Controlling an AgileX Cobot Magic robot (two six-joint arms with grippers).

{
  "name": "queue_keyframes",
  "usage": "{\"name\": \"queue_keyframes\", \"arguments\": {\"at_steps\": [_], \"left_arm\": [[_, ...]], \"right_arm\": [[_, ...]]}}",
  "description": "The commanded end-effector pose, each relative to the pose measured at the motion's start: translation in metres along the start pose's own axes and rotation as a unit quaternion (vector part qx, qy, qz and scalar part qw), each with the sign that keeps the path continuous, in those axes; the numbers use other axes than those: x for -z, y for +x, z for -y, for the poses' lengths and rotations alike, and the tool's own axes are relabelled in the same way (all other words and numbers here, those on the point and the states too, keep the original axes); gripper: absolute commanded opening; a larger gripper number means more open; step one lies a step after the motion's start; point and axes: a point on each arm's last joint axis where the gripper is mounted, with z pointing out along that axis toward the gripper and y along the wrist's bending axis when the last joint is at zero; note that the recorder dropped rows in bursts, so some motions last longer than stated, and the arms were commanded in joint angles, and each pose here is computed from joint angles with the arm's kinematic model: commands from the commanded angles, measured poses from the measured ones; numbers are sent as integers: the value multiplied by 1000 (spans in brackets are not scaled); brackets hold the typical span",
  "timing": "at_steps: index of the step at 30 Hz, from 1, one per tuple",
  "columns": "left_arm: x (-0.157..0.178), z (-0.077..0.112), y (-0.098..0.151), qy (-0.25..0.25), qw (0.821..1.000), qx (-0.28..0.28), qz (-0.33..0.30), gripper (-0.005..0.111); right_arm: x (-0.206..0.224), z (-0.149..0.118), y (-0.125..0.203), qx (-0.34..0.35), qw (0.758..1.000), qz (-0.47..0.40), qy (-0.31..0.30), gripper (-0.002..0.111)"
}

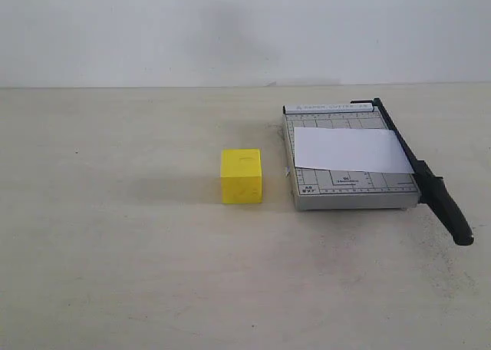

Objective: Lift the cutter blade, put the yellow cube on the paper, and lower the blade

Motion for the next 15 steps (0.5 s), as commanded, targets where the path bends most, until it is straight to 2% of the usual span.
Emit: {"name": "queue_keyframes", "arguments": {"at_steps": [1,15], "left_arm": [[1,0,-2,-1,1000,3,11,4],[1,0,-2,-1,1000,3,11,4]], "right_arm": [[0,0,-1,4,1000,4,0,0],[0,1,-1,22,1000,8,6,0]]}}
